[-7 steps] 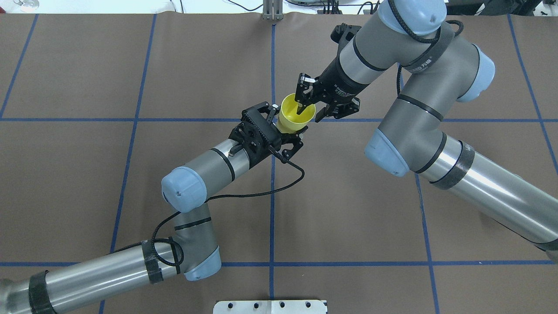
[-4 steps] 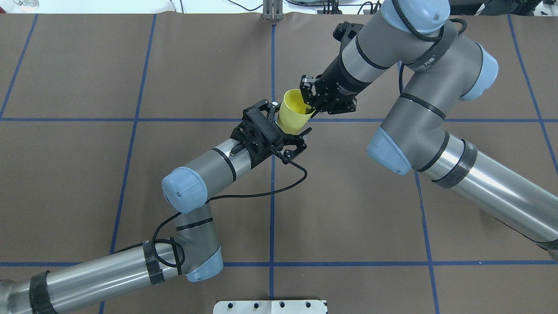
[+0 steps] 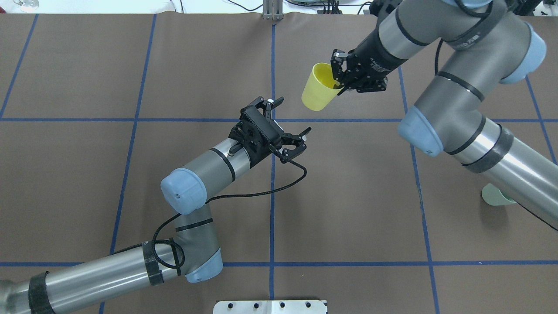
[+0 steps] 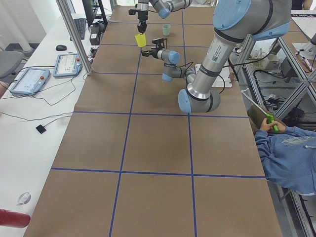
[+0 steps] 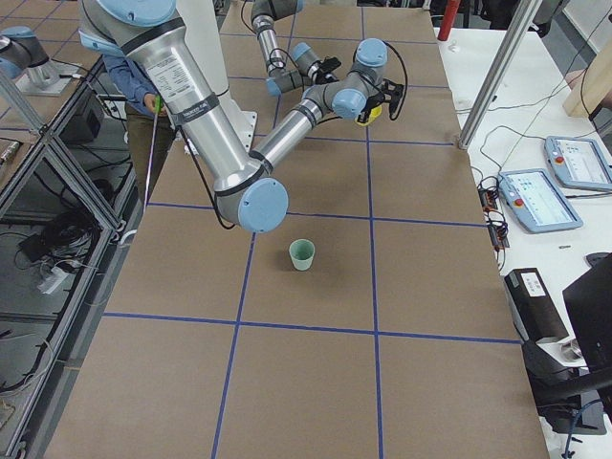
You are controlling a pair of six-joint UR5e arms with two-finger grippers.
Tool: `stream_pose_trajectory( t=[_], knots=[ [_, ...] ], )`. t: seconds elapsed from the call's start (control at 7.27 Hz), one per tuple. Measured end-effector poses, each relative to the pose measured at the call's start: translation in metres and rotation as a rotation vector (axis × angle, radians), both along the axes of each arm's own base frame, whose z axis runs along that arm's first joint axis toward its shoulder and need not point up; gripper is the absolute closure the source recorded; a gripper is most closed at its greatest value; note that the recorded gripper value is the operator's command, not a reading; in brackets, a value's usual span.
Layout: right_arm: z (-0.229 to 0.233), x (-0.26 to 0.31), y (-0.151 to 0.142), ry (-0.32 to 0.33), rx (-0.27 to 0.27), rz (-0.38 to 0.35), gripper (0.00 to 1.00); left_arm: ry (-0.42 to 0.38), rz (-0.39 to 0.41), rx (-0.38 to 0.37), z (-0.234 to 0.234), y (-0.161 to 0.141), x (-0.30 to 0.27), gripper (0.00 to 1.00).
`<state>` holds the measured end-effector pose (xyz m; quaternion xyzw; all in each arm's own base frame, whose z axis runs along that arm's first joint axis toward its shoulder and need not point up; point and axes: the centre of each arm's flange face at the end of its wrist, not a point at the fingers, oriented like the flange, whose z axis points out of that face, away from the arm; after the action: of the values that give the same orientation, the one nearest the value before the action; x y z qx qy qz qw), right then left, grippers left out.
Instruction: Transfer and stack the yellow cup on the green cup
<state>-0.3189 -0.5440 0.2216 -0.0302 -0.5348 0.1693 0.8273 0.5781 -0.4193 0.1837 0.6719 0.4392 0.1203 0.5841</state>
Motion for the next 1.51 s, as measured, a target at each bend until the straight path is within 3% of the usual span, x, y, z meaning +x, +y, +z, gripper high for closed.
stream_pose_trajectory(
  t=[0.28,0.55,0.83,1.1,1.51],
  knots=[
    [0.057,0.071,0.014,0.039,-0.036,0.081,1.0,-0.008,-0.019,-0.004,0.006,-0.004,-0.005,0.01],
    [0.129,0.137,0.048,0.118,-0.039,0.108,1.0,-0.019,-0.069,-0.025,0.018,-0.016,-0.016,0.01],
    [0.205,0.194,0.088,0.225,0.006,0.062,1.0,-0.049,-0.177,-0.068,0.047,-0.037,-0.035,0.01],
    [0.256,0.22,0.121,0.306,0.038,-0.005,1.0,-0.072,-0.224,-0.089,0.064,-0.042,-0.041,0.01],
    [0.281,0.225,0.142,0.337,0.035,-0.056,1.0,-0.083,-0.23,-0.095,0.069,-0.042,-0.04,0.01]
  ],
)
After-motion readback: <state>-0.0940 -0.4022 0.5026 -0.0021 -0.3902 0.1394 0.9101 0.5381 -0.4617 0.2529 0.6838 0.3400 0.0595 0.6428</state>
